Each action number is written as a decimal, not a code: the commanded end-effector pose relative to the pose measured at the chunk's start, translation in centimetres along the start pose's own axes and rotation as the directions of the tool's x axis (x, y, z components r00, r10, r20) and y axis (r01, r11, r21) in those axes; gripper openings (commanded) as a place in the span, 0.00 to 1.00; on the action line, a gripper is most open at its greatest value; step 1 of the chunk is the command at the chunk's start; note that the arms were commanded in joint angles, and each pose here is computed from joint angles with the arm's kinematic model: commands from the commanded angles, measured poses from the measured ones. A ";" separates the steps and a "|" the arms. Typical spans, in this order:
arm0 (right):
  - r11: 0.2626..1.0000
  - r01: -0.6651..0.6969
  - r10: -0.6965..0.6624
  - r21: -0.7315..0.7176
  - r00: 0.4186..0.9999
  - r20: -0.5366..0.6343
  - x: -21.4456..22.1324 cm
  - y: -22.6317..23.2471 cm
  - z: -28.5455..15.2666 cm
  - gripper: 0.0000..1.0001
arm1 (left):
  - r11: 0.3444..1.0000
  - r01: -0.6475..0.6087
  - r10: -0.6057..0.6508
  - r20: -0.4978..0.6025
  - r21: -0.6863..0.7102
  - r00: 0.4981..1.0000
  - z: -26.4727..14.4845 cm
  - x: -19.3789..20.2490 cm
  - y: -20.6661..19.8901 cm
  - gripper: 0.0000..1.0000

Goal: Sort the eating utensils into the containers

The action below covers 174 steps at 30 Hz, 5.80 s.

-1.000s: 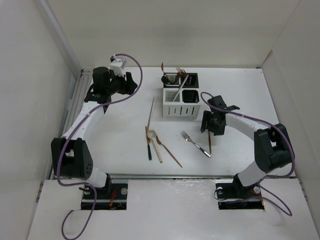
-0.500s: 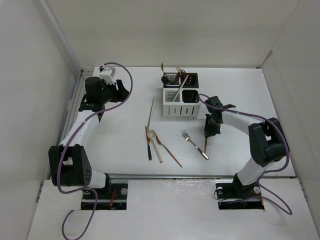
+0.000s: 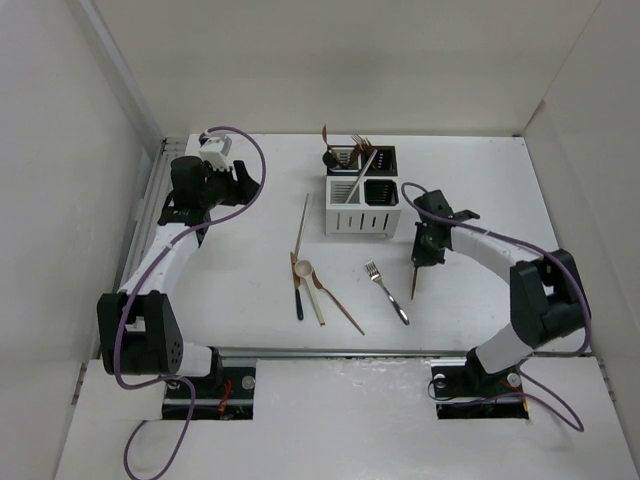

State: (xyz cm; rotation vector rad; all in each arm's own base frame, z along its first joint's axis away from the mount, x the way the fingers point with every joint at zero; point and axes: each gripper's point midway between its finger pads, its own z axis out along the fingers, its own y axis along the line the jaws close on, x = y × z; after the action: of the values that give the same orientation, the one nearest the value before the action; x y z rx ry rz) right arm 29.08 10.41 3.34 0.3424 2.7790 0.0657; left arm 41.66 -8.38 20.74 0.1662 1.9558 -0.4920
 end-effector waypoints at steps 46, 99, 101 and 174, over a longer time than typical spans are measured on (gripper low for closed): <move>0.869 0.395 0.092 -0.298 0.463 0.882 -21.1 15.9 -15.0 0.00 | 0.985 -0.161 0.171 -0.197 0.070 0.965 1.9 2.5 -0.7 0.55; 0.959 0.222 0.108 -0.175 0.284 0.953 -18.8 4.7 -24.8 0.77 | 0.943 -0.304 0.325 -0.590 0.138 0.739 12.1 16.0 -4.7 0.36; 0.962 0.213 0.103 -0.169 0.290 0.951 -18.7 4.5 -24.4 0.77 | 0.934 -0.335 0.339 -0.608 0.124 0.718 11.8 16.5 -4.4 0.36; 0.981 0.137 0.093 -0.138 0.291 0.952 -17.3 0.9 -24.3 0.77 | 0.978 -0.206 0.112 -0.781 -0.022 0.614 6.8 19.8 -0.1 0.30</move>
State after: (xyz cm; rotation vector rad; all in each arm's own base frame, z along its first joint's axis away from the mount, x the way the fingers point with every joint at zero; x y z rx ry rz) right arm 37.21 7.80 31.22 0.1546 1.5239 0.1046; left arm 42.57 -14.17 2.27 0.5528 2.6255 -0.1532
